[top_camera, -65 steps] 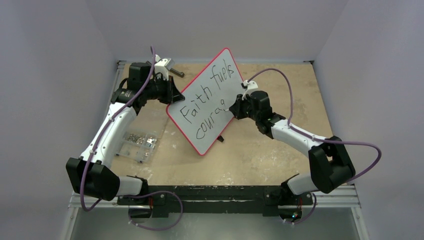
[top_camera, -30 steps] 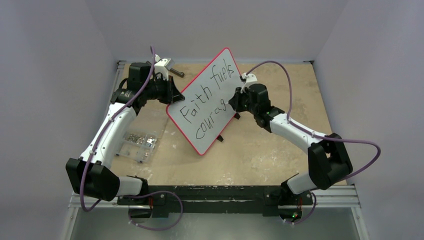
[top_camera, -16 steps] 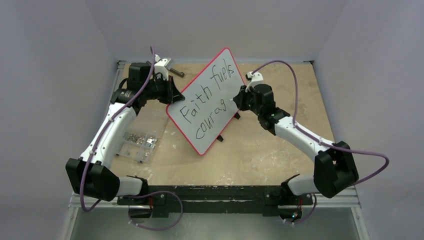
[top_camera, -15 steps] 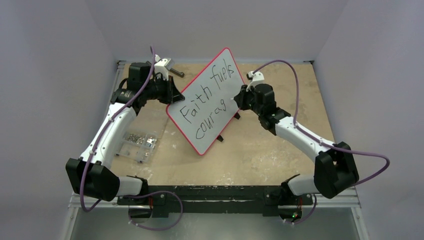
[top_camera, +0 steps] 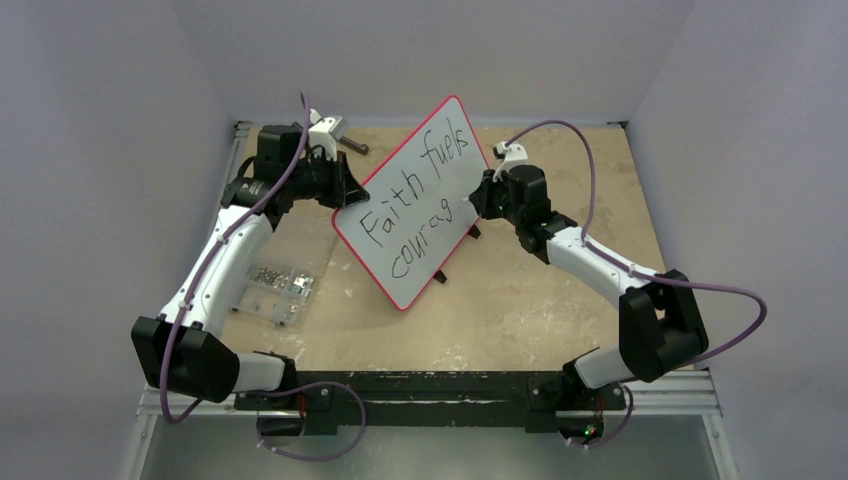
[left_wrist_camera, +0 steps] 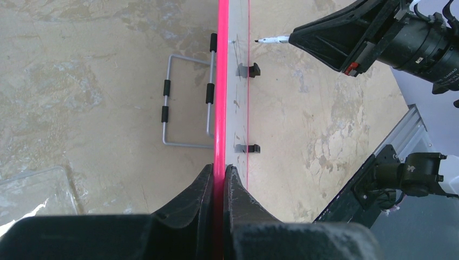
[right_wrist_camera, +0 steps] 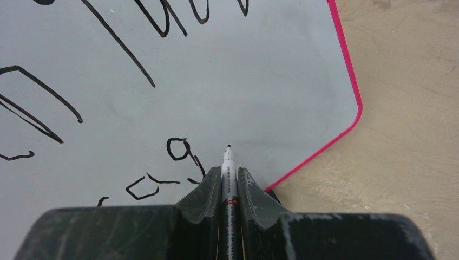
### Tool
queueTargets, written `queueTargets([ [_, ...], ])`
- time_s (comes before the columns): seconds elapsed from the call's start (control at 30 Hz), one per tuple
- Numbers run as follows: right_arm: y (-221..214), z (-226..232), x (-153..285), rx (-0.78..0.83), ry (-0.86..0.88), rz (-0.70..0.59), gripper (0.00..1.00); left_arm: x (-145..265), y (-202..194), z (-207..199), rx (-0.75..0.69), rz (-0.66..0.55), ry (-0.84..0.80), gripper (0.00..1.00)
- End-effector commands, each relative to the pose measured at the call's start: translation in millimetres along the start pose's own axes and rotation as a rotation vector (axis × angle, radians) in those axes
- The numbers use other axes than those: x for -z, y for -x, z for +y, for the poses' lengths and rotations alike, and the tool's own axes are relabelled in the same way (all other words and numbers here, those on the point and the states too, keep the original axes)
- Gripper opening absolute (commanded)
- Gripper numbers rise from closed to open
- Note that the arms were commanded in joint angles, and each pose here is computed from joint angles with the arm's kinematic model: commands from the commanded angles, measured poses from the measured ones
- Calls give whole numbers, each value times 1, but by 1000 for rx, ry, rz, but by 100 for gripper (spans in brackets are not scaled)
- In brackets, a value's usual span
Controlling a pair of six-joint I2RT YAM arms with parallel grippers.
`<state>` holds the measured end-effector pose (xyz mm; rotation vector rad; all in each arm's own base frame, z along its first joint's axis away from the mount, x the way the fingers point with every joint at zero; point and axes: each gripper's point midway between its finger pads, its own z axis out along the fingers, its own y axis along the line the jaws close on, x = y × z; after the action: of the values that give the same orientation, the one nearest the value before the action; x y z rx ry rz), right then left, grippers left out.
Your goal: Write a sentence on the whiteboard
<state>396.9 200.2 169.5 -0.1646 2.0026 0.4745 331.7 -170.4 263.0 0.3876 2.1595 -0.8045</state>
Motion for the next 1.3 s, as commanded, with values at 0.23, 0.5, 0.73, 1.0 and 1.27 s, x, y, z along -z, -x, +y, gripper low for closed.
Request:
queueTargets([
  [0.23, 34, 19, -5, -9, 83, -93, 0, 8, 18, 8, -94, -73, 60, 0],
  [0.5, 33, 21, -12, -12, 97, -89, 0, 7, 18, 8, -94, -72, 60, 0],
  [0.73, 32, 18, -20, -16, 80, -85, 0, 7, 18, 8, -94, -72, 61, 0],
  [1.0, 40, 18, -24, -20, 82, -87, 0, 7, 19, 8, -94, -72, 61, 0],
  [1.27, 33, 24, -26, -19, 121, -65, 0, 7, 19, 8, -94, -73, 60, 0],
])
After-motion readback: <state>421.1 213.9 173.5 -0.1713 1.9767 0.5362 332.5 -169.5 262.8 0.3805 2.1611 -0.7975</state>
